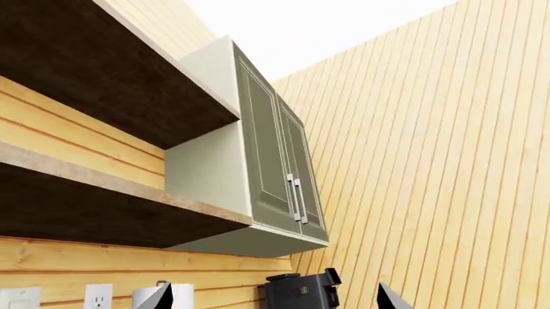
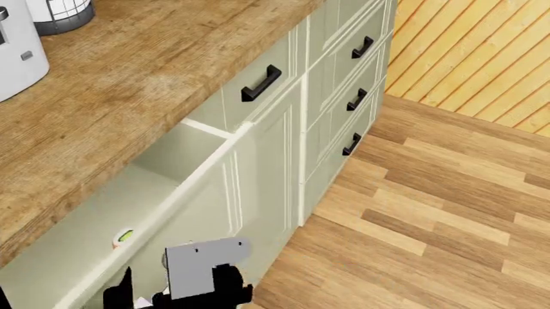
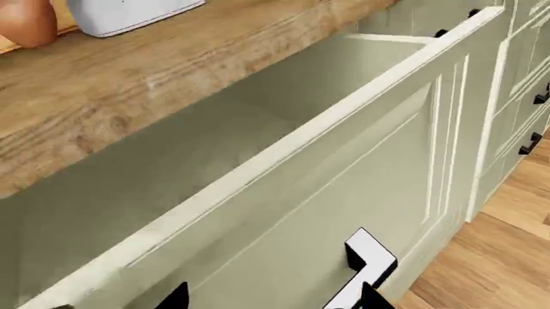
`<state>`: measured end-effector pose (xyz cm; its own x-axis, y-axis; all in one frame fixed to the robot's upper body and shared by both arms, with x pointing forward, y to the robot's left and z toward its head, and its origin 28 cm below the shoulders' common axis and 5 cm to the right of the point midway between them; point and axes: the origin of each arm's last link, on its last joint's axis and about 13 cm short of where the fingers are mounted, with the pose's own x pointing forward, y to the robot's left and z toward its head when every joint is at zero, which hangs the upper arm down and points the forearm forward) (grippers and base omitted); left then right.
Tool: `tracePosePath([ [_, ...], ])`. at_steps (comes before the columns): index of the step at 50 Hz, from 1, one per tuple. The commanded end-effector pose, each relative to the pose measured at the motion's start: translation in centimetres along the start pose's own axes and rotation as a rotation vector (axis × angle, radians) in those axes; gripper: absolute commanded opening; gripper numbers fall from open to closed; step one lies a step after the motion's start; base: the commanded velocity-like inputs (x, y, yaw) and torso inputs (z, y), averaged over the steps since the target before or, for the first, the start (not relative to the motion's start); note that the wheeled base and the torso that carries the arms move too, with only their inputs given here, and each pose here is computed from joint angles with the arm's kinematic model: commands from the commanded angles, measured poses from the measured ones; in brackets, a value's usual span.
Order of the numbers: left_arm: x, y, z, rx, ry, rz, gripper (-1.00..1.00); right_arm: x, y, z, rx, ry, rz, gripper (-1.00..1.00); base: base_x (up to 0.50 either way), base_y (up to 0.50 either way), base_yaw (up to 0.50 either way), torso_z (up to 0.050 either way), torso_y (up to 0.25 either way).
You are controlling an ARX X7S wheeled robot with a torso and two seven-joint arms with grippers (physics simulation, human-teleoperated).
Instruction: Close the right drawer.
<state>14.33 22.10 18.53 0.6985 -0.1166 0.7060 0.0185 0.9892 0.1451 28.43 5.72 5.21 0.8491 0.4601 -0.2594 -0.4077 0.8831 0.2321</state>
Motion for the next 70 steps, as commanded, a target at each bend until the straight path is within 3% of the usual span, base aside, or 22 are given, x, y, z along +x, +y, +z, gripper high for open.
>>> tracePosePath([
  [1,0.0,-0.1,-0.2,-0.003,-0.001,0.002,1.0,-4.8,5.2,5.5,-0.232,-0.494,0.378,1.0,0.0,0.0,0.0,0.0,0.0],
  [3,0.1,-0.2,-0.1,-0.004,-0.005,0.002,1.0,-6.1,5.8,7.4,-0.339,-0.64,0.395,1.0,0.0,0.0,0.0,0.0,0.0],
  [5,0.1,-0.2,-0.1,-0.006,-0.006,0.001,1.0,-6.8,6.2,8.4,-0.364,-0.71,0.409,1.0,0.0,0.0,0.0,0.0,0.0],
  [6,0.2,-0.2,-0.2,-0.008,-0.007,0.0,1.0,-7.7,6.6,9.9,-0.426,-0.813,0.401,1.0,0.0,0.0,0.0,0.0,0.0],
  [10,0.3,-0.4,-0.2,-0.012,-0.008,-0.002,1.0,-8.9,7.0,12.4,-0.464,-0.957,0.364,1.0,0.0,0.0,0.0,0.0,0.0],
  [12,0.4,-0.5,-0.1,-0.015,-0.012,-0.006,1.0,-10.5,7.0,15.7,-0.508,-1.124,0.283,1.0,0.0,0.0,0.0,0.0,0.0],
  [13,0.4,-0.5,-0.1,-0.014,-0.013,-0.007,1.0,-10.9,7.0,16.3,-0.499,-1.151,0.273,1.0,0.0,0.0,0.0,0.0,0.0],
  [14,0.3,-0.5,0.0,-0.017,-0.014,-0.006,1.0,-11.4,6.7,17.4,-0.573,-1.216,0.178,1.0,0.0,0.0,0.0,0.0,0.0],
  [19,0.3,-0.9,-0.3,-0.023,-0.016,-0.018,1.0,-13.7,5.5,19.3,-0.615,-1.373,0.079,1.0,0.0,0.0,0.0,0.0,0.0],
  [25,0.4,-1.8,-1.3,-0.028,-0.004,-0.063,1.0,-15.8,3.1,18.4,-0.679,-1.477,-0.027,1.0,0.0,0.0,0.0,0.0,0.0],
  [31,0.4,-2.4,-2.1,-0.021,0.025,-0.096,1.0,-15.5,0.0,18.2,-0.648,-1.478,-0.143,1.0,0.0,0.0,0.0,0.0,0.0],
  [34,0.5,-2.9,-2.2,-0.029,0.025,-0.11,1.0,-15.2,-2.6,18.1,-0.604,-1.449,-0.258,1.0,0.0,0.0,0.0,0.0,0.0],
  [37,0.6,-3.2,-2.3,-0.038,0.026,-0.119,1.0,-15.4,-5.1,17.7,-0.483,-1.426,-0.349,1.0,0.0,0.0,0.0,0.0,0.0],
  [40,0.8,-3.3,-2.3,-0.044,0.018,-0.12,1.0,-15.4,-6.5,16.7,-0.411,-1.408,-0.388,1.0,0.0,0.0,0.0,0.0,0.0],
  [41,0.9,-3.4,-2.3,-0.043,0.012,-0.122,1.0,-15.3,-6.9,15.7,-0.454,-1.371,-0.414,1.0,0.0,0.0,0.0,0.0,0.0],
  [43,1.0,-3.4,-2.4,-0.051,0.005,-0.121,1.0,-15.2,-7.3,13.0,-0.52,-1.325,-0.402,1.0,0.0,0.0,0.0,0.0,0.0],
  [47,0.9,-3.9,-2.9,-0.049,0.018,-0.162,1.0,-15.4,-8.3,10.3,-0.527,-1.293,-0.485,1.0,0.0,0.0,0.0,0.0,0.0],
  [52,1.0,-4.6,-3.3,-0.029,0.045,-0.302,1.0,-15.6,-9.3,7.0,-0.52,-1.275,-0.552,1.0,0.0,0.0,0.0,0.0,0.0],
  [63,1.0,-4.8,-3.3,-0.03,0.042,-0.302,1.0,-15.4,-9.5,6.2,-0.528,-1.255,-0.507,1.0,0.0,0.0,0.0,0.0,0.0],
  [70,0.5,-6.0,-4.9,0.023,0.152,-0.515,1.0,-15.1,-9.3,6.0,-0.534,-1.24,-0.48,1.0,0.0,0.0,0.0,0.0,0.0],
])
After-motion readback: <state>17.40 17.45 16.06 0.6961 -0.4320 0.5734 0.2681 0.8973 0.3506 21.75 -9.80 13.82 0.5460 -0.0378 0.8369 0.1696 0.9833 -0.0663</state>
